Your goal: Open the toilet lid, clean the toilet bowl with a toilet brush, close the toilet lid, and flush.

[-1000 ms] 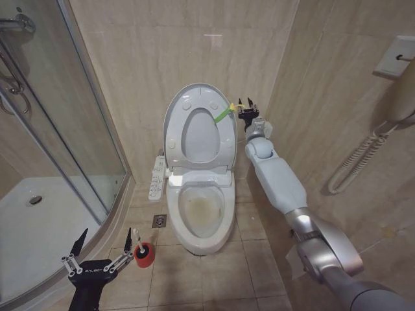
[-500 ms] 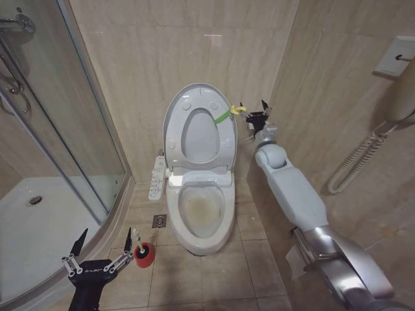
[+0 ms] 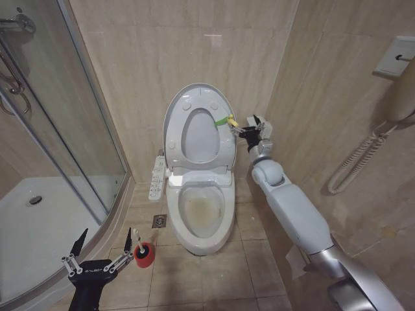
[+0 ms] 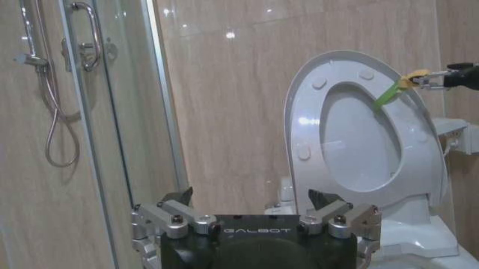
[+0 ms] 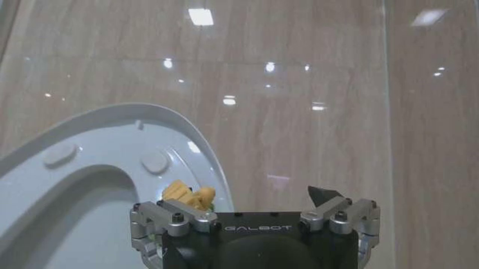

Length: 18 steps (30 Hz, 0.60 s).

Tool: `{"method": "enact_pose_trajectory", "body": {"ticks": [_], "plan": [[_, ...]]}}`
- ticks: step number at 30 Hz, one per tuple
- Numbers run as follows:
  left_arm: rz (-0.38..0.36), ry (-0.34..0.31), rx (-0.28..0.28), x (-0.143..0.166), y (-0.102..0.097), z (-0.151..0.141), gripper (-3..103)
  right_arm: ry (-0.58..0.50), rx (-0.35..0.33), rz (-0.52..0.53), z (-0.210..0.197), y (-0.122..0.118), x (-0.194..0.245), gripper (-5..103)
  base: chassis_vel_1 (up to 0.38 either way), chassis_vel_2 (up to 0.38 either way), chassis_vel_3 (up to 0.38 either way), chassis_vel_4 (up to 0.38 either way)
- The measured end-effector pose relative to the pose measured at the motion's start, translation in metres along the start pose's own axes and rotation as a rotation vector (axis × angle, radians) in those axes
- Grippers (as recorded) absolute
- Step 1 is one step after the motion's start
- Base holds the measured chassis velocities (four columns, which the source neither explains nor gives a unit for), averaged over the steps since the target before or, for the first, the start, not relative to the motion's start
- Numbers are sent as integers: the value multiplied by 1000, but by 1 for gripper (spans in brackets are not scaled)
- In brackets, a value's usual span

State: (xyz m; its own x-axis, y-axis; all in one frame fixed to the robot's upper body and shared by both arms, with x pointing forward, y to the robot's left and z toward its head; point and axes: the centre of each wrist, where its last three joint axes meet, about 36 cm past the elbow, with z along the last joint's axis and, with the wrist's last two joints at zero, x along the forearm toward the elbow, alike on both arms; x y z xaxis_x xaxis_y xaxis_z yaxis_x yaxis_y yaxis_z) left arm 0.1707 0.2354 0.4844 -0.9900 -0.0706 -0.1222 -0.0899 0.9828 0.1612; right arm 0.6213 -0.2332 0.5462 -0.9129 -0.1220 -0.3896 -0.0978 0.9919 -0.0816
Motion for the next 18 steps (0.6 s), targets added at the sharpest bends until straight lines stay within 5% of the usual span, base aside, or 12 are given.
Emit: {"method": "enact_pose_trajectory", "body": {"ticks": [18], "plan": [[0,0,0,0,0,0,100,49,-9,-56,8,21,29,100,0,0,0,0]]}}
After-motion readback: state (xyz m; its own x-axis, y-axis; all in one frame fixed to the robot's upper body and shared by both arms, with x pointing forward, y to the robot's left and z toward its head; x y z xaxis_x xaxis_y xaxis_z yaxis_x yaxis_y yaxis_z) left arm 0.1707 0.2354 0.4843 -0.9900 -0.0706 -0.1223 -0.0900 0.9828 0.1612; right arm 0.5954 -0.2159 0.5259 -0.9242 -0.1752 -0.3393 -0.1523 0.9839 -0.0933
